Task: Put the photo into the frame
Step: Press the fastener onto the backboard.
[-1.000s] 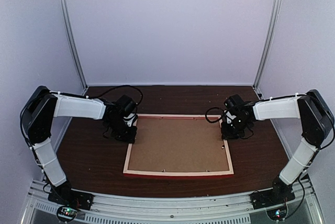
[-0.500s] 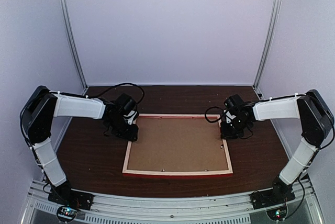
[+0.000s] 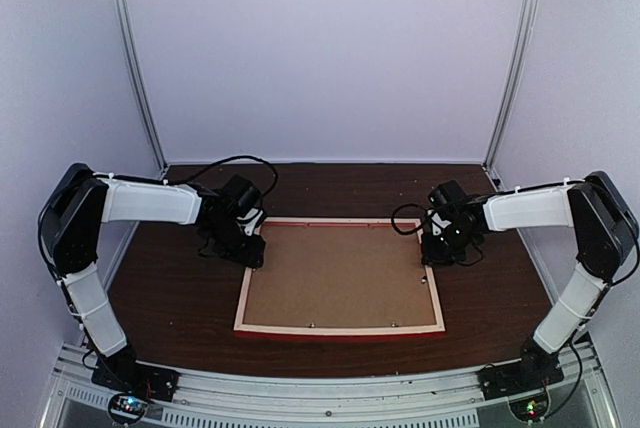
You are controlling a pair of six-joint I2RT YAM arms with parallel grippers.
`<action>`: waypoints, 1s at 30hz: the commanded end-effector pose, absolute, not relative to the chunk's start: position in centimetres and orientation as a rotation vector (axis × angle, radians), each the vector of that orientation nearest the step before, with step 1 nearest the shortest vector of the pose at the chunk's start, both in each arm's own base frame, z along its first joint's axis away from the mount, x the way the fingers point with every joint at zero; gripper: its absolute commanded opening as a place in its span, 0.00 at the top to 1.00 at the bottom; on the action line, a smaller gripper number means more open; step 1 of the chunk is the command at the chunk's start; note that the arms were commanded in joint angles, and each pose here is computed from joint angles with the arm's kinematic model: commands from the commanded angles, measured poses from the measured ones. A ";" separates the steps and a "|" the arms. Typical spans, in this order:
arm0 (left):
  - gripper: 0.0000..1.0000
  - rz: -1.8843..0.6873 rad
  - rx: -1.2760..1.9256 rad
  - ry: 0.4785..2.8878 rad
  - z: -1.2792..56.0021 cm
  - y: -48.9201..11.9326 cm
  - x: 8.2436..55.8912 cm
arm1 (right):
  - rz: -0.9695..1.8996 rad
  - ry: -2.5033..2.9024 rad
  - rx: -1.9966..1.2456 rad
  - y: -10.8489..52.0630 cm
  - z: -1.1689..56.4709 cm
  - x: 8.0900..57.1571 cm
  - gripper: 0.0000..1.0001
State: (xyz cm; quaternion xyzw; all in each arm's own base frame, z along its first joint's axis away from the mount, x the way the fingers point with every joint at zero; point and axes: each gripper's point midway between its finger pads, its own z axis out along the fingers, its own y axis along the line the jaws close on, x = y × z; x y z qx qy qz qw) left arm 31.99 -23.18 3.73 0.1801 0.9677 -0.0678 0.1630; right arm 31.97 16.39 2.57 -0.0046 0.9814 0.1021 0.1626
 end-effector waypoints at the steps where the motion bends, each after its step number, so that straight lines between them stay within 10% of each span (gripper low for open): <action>1: 0.47 -0.143 0.535 2.772 3.4 -22.4 32.0 | 0.230 3.010 -0.090 15.3 -2.2 27.1 0.87; 30: 0.85 -0.123 0.592 2.765 2.0 -22.4 32.1 | 0.215 3.009 -0.107 15.2 -2.0 27.5 0.87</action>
